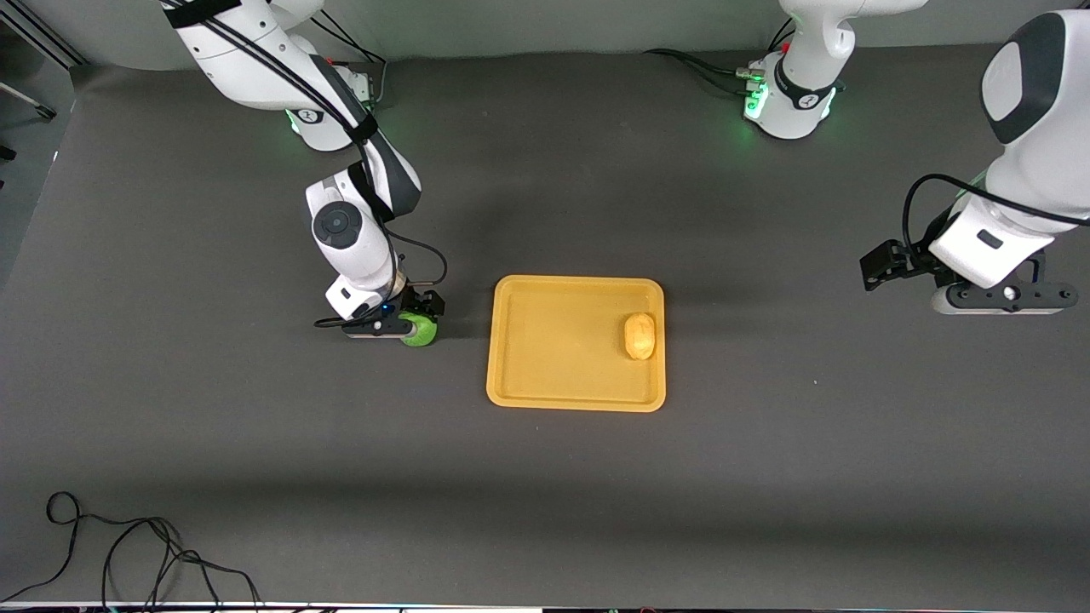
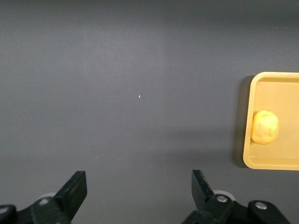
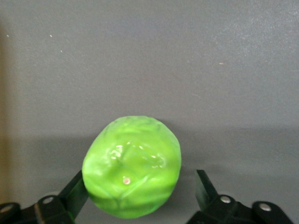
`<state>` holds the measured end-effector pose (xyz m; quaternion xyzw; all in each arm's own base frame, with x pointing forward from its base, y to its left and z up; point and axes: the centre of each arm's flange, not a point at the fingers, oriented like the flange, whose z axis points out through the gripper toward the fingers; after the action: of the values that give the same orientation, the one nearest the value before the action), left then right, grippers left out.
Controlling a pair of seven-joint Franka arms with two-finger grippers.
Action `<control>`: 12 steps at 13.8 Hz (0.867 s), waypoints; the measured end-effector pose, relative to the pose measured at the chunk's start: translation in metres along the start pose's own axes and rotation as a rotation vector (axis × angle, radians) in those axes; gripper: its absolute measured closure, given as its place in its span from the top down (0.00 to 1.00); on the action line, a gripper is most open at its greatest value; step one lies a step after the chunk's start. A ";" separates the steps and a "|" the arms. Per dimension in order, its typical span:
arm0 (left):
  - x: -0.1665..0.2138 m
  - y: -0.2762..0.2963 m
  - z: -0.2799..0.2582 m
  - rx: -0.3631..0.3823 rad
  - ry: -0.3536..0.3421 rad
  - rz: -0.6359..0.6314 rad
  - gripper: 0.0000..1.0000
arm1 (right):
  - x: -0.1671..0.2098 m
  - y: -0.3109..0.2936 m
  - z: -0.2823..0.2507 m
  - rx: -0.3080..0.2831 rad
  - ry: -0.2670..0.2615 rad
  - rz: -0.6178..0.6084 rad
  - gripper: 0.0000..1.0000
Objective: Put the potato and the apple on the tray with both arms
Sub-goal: 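Lower the right gripper onto the green apple and grasp it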
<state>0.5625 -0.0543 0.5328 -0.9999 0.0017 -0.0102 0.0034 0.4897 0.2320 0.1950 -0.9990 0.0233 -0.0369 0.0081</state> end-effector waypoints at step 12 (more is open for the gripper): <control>0.016 -0.031 -0.008 -0.002 0.037 0.075 1.00 | 0.080 -0.025 -0.149 -0.065 -0.063 0.008 0.70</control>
<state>0.5786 -0.0234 0.5411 -0.9988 0.0392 -0.0285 0.0025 0.5595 0.2515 0.3494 -0.9993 0.0285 -0.0048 -0.0234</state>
